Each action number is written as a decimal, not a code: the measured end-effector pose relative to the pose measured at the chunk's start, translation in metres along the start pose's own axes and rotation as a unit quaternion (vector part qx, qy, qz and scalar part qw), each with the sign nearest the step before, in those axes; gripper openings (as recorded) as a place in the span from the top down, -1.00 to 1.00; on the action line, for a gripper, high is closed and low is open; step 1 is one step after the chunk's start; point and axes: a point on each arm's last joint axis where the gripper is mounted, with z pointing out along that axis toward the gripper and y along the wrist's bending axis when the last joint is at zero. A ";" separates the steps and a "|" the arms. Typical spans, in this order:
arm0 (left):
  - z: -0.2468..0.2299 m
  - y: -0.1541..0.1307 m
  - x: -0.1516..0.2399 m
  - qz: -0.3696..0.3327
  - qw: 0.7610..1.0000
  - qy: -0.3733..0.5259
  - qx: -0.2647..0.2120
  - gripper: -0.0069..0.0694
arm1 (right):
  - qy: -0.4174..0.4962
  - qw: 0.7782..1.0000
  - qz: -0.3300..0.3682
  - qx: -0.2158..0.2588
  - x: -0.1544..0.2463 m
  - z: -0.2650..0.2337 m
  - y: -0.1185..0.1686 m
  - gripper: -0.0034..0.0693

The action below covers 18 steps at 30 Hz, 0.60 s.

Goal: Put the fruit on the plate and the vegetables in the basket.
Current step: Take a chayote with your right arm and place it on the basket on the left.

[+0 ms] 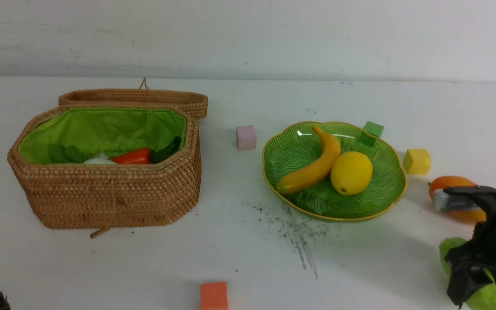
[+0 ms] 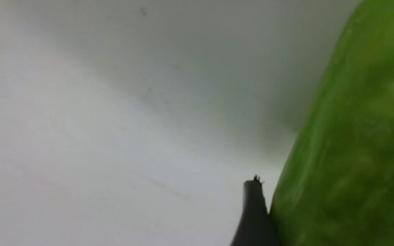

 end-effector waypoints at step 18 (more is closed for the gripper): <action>-0.003 0.021 -0.008 0.013 0.992 -0.042 -0.116 0.75 | -0.337 0.912 -0.204 -0.113 -0.005 -0.144 0.218 -0.35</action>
